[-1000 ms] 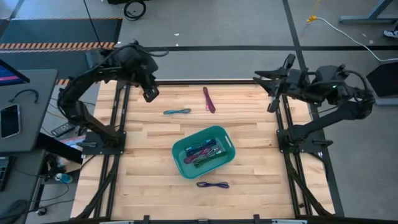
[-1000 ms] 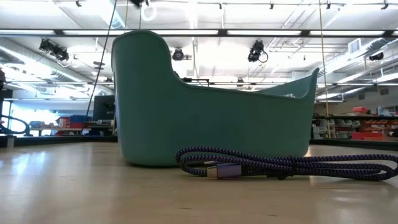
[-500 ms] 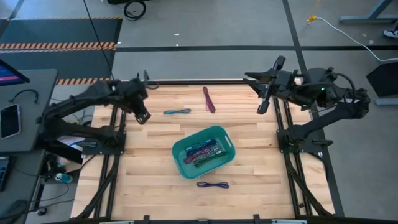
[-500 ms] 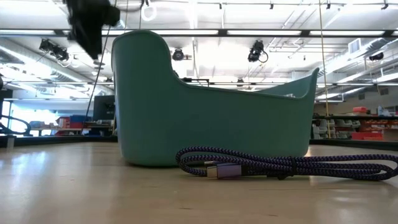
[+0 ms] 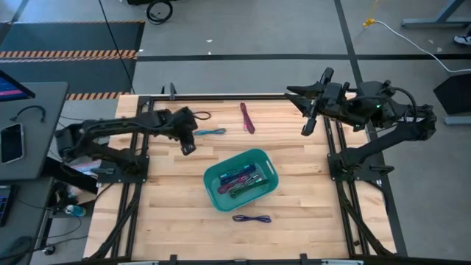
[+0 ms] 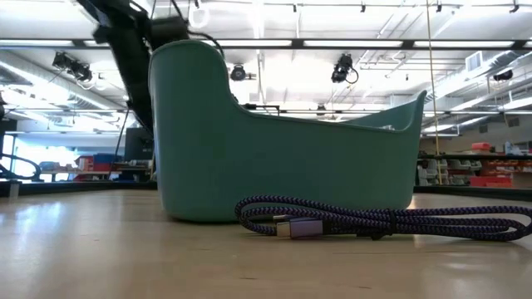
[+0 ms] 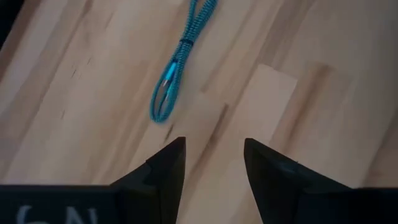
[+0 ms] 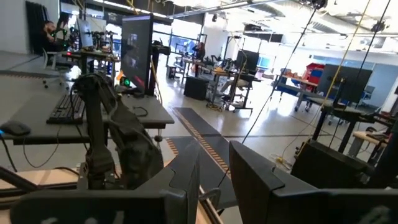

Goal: Pick and place USB-C Cables
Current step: Put the blue charger cable into the blue bin

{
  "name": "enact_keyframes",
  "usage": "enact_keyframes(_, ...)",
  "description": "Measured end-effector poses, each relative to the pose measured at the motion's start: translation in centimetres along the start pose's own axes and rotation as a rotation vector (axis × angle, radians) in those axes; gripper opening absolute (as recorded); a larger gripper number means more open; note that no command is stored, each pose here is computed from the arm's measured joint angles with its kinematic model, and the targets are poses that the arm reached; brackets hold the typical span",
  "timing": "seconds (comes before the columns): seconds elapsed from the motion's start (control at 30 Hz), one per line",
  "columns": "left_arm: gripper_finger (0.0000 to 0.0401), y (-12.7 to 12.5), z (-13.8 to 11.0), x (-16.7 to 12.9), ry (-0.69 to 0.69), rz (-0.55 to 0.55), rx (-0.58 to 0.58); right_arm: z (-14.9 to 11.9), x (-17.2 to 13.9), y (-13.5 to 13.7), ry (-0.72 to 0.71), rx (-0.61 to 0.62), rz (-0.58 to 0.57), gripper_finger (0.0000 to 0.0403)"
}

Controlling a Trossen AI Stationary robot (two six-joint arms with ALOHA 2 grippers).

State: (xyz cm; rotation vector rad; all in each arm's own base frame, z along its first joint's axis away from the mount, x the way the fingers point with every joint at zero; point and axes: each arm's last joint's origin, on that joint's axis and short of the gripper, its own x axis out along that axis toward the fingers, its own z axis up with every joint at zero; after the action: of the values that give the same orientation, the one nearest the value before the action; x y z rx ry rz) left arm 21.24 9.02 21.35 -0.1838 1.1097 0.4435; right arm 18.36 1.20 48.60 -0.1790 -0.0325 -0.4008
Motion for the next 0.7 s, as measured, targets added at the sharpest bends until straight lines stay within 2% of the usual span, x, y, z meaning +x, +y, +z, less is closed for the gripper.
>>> enact_keyframes(0.17,0.017,-0.1,2.1,1.9,0.044,0.03,0.191,0.0,0.0,0.0,0.001,0.016,0.0,0.0092)
enact_keyframes(0.37,0.0169,0.2,5.5,3.6,0.067,0.057,0.361,-0.1,0.2,0.1,0.006,0.027,0.001,0.0092)
enact_keyframes(0.57,0.0169,1.1,7.7,5.7,0.063,-0.101,0.414,-0.1,0.2,0.1,0.007,0.026,0.001,0.0092)
enact_keyframes(0.7,0.0169,1.9,8.6,6.6,0.074,-0.103,0.43,-0.1,0.2,0.1,0.007,0.026,0.001,0.0092)
